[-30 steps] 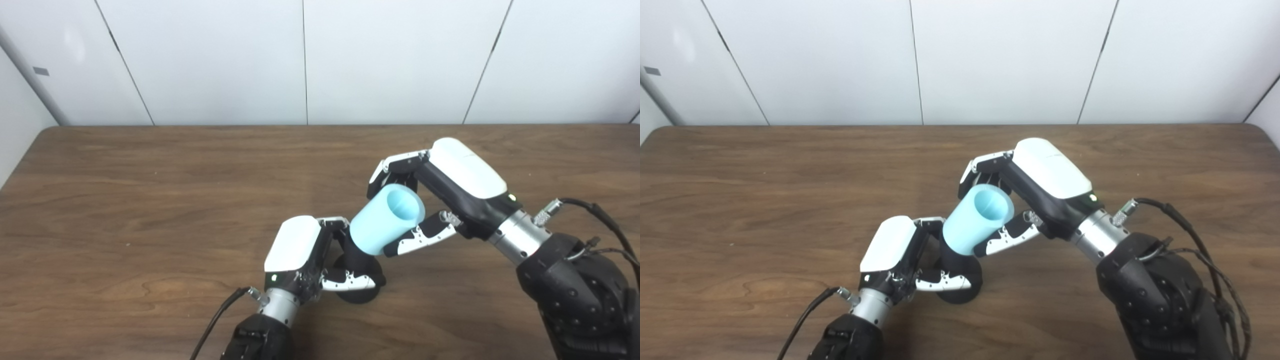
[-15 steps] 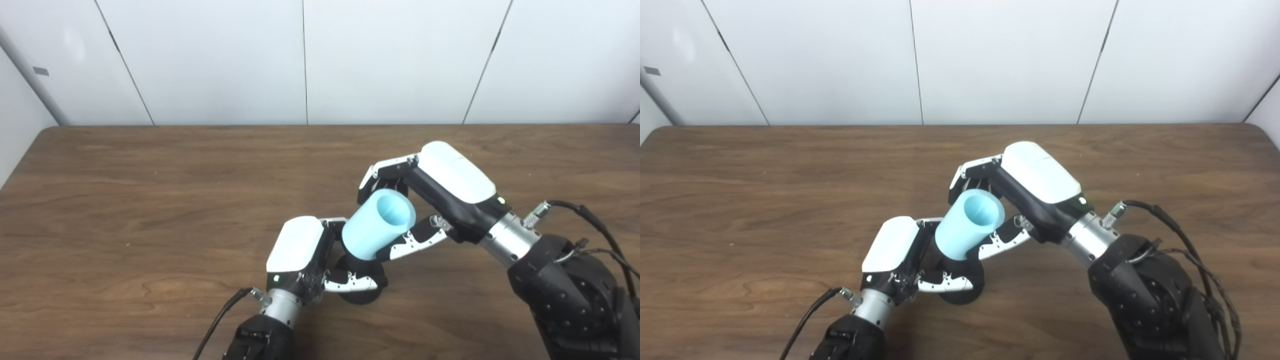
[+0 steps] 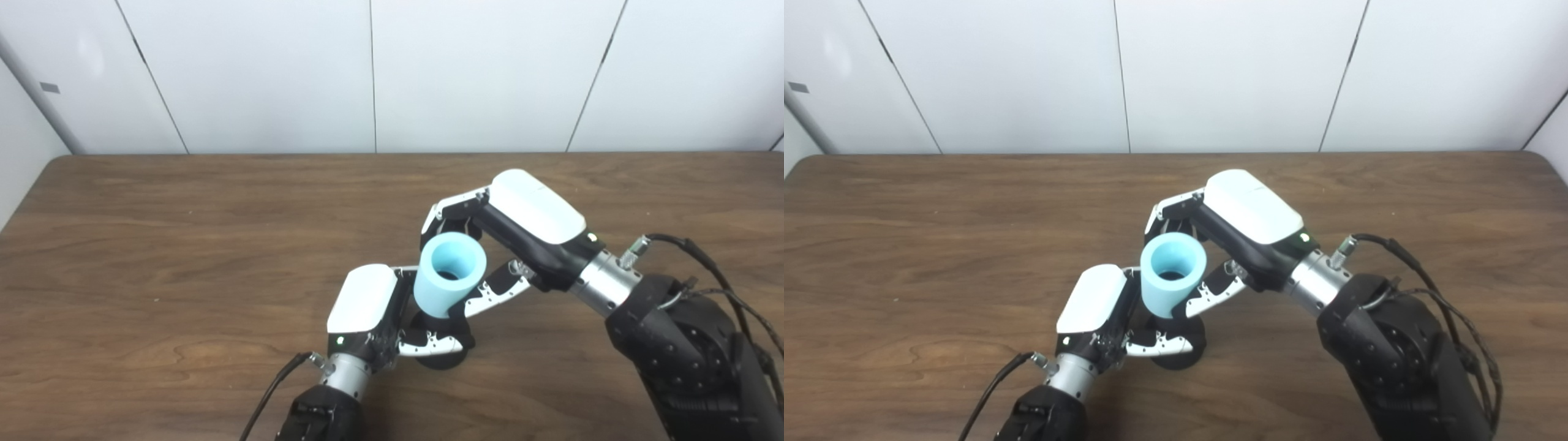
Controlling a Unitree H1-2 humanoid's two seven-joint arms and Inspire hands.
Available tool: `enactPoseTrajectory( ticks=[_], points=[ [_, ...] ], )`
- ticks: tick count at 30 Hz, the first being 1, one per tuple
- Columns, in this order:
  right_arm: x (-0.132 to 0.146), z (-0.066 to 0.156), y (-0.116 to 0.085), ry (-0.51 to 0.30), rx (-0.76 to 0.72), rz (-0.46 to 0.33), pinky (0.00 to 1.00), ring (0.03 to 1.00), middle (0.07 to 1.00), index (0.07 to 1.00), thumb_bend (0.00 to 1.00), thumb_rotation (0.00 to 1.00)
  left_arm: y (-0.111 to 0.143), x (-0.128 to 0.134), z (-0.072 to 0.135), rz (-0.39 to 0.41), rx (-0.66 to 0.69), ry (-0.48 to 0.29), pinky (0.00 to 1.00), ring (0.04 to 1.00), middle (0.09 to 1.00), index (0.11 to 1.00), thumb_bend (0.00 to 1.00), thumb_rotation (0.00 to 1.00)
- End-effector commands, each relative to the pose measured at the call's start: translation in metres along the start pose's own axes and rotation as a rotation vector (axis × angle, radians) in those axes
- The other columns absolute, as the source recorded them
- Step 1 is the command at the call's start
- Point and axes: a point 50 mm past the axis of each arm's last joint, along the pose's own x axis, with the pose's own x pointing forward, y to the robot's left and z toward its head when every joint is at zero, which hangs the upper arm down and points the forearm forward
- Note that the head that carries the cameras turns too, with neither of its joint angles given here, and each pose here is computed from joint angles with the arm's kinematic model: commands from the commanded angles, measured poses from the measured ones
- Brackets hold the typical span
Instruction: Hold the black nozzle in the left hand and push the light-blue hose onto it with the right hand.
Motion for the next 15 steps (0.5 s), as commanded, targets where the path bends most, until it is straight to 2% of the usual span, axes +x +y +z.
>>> enactPoseTrajectory(
  ticks=[1,8,10,12,14,15],
  points=[
    [0.006,0.0,-0.011,-0.013,-0.05,0.013,0.35,0.44,0.444,0.512,0.53,0.0,-0.014,-0.001,0.002,-0.076,0.007,0.004,0.69,0.631,0.508,0.477,0.52,0.0],
    [0.013,-0.001,-0.027,0.004,-0.116,0.123,0.35,0.431,0.434,0.508,0.53,0.0,-0.018,-0.003,0.003,-0.093,0.015,-0.005,0.69,0.635,0.493,0.485,0.52,0.0],
    [0.015,0.0,-0.031,0.004,-0.137,0.15,0.38,0.439,0.439,0.506,0.53,0.0,-0.02,-0.003,0.003,-0.095,0.013,-0.006,0.69,0.633,0.482,0.491,0.52,0.0],
    [0.018,0.0,-0.034,0.003,-0.149,0.178,0.38,0.401,0.432,0.506,0.53,0.0,-0.021,-0.003,0.003,-0.094,0.008,-0.005,0.69,0.632,0.483,0.491,0.53,0.0],
    [0.021,-0.001,-0.037,0.01,-0.147,0.198,0.31,0.337,0.411,0.502,0.53,0.0,-0.022,-0.003,0.004,-0.093,0.006,-0.003,0.69,0.633,0.495,0.484,0.52,0.0],
    [0.022,-0.001,-0.038,0.012,-0.145,0.203,0.28,0.307,0.441,0.492,0.53,0.0,-0.022,-0.002,0.005,-0.092,0.007,-0.003,0.69,0.633,0.496,0.483,0.52,0.0]
  ],
)
